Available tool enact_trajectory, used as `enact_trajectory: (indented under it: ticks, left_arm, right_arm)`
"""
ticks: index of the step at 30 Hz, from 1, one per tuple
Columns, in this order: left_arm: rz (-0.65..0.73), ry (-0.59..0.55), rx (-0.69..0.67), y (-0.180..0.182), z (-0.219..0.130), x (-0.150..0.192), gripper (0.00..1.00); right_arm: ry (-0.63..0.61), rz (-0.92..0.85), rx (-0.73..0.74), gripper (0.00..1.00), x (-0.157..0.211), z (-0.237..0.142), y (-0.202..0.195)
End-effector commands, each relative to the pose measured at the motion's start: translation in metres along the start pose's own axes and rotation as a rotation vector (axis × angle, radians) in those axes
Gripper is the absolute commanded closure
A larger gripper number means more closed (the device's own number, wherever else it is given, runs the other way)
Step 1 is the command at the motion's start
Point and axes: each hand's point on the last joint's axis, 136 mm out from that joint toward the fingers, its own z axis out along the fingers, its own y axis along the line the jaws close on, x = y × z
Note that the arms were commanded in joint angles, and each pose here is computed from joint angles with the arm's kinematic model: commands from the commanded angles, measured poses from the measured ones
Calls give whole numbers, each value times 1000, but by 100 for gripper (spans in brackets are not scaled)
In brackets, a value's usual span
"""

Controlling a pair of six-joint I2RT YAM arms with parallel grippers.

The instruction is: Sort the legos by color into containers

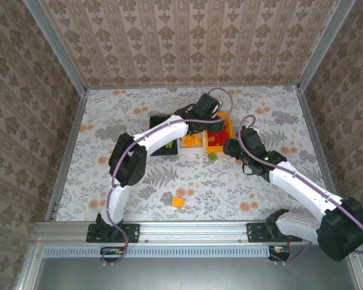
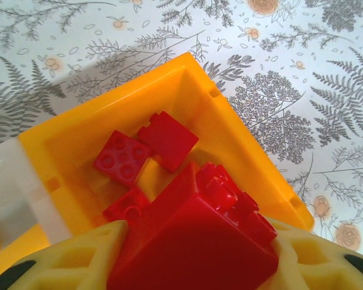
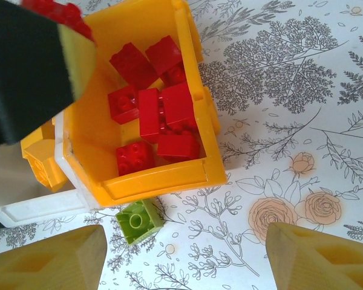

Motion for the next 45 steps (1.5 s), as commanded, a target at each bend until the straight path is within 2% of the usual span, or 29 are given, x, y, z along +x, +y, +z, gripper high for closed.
enact_trajectory:
  ticks: [1, 4, 9, 12, 16, 22, 27, 30, 38, 45]
  left_arm:
    - [19, 43, 9, 1, 2, 0, 47]
    - [15, 25, 18, -3, -2, -8, 33]
    - [20, -18, 45, -16, -28, -14, 16]
    - [36, -34, 57, -24, -52, -2, 9]
    - [35, -14, 67, -27, -83, 39, 0]
    - [34, 108, 37, -16, -122, 127, 0]
    - [29, 309, -7, -6, -142, 217, 0]
    - [34, 399, -32, -3, -152, 256, 1]
    - [21, 506, -82, -3, -157, 303, 4]
    - [-17, 562, -100, 2, -144, 328, 15]
  right_arm:
    - [-1, 10, 17, 28, 1, -3, -7]
    - [-2, 16, 13, 27, 1, -3, -7]
    - [-2, 18, 8, 27, 0, -4, -6]
    - [4, 13, -2, 27, 2, -3, -5]
    - [27, 4, -21, 27, 7, 0, -2]
    - [57, -5, -34, 27, 14, 6, 2]
    - [61, -14, -31, 27, 15, 8, 2]
    - [62, -15, -28, 27, 15, 9, 2]
    - [59, -12, -37, 27, 14, 7, 4]
    - [43, -17, -28, 27, 12, 2, 0]
